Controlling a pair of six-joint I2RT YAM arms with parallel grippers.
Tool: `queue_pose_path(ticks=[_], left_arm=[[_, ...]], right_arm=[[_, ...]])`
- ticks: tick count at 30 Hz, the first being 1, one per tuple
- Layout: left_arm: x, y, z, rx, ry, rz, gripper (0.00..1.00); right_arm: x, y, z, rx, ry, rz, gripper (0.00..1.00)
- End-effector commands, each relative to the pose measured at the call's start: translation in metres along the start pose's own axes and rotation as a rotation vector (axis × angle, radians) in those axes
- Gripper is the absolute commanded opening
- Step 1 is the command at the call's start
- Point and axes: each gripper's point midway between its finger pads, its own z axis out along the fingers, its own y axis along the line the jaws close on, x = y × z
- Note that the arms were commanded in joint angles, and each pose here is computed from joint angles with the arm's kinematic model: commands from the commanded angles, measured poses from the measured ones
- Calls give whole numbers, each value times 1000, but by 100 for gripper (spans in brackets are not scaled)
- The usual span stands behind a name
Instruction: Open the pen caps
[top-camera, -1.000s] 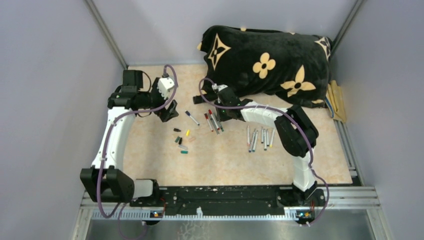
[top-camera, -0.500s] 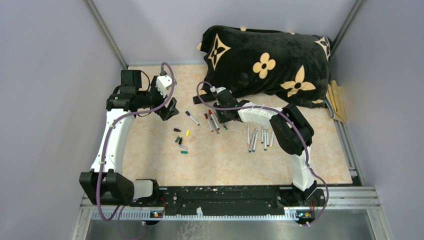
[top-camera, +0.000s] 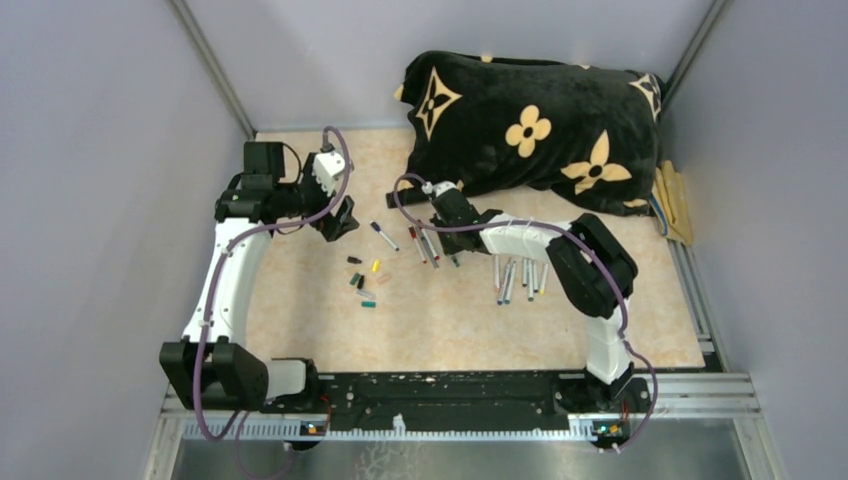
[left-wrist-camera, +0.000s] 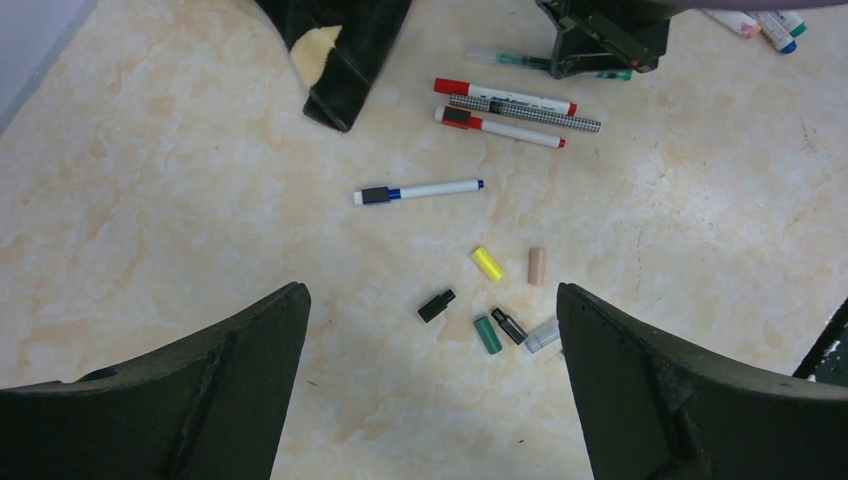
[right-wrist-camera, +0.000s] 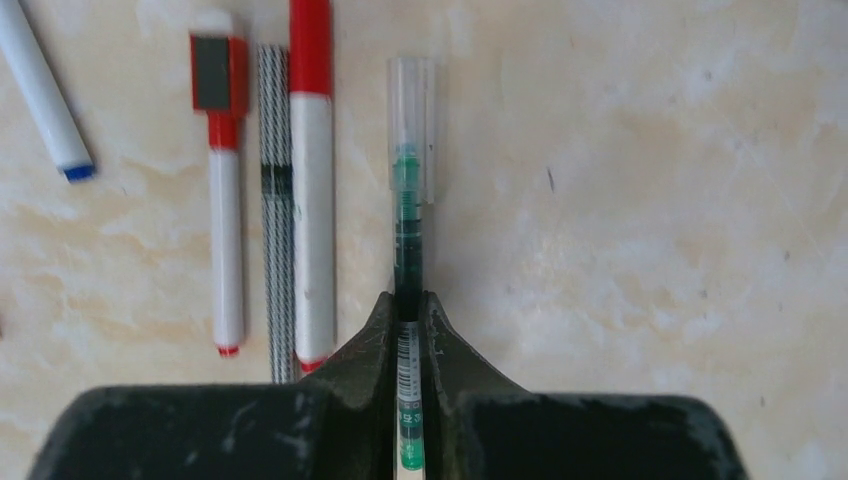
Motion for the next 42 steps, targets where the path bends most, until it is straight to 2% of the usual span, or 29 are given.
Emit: queue_pose_path(ticks=[1,4,8,20,25,29,32,36,38,42], left_arm=[[19,-8,15,60,2,5,99],[39,-22,27,136,8,33,99],[49,-47,38,251,-7,88,99],[39,-114,70,393,34,417,99],[44,-122,73,424,61,453,99],[44,-125,73,434,49,465,98],[43,-131,73,454,40,469,93],[43,-137,72,485,42,480,79],[45,-140,72,504,52,483,71],[57,-147,68,554,98,504,49]], right_arm=[[-23,-4,-42,-42,-86,21,0],[-36,-1,-67,-139,-126,60,0],[-34,21,-97,-356,-110,69,0],[-7,97,-164,-920,75,55,0],[-4,111,-180,-1059,104,69,0],[1,115,-182,-1103,137,72,0],[2,122,-182,-1124,151,68,0],[2,127,-179,-1133,170,69,0],[1,129,-177,-1138,175,78,0],[-3,131,-176,-1150,176,81,0]])
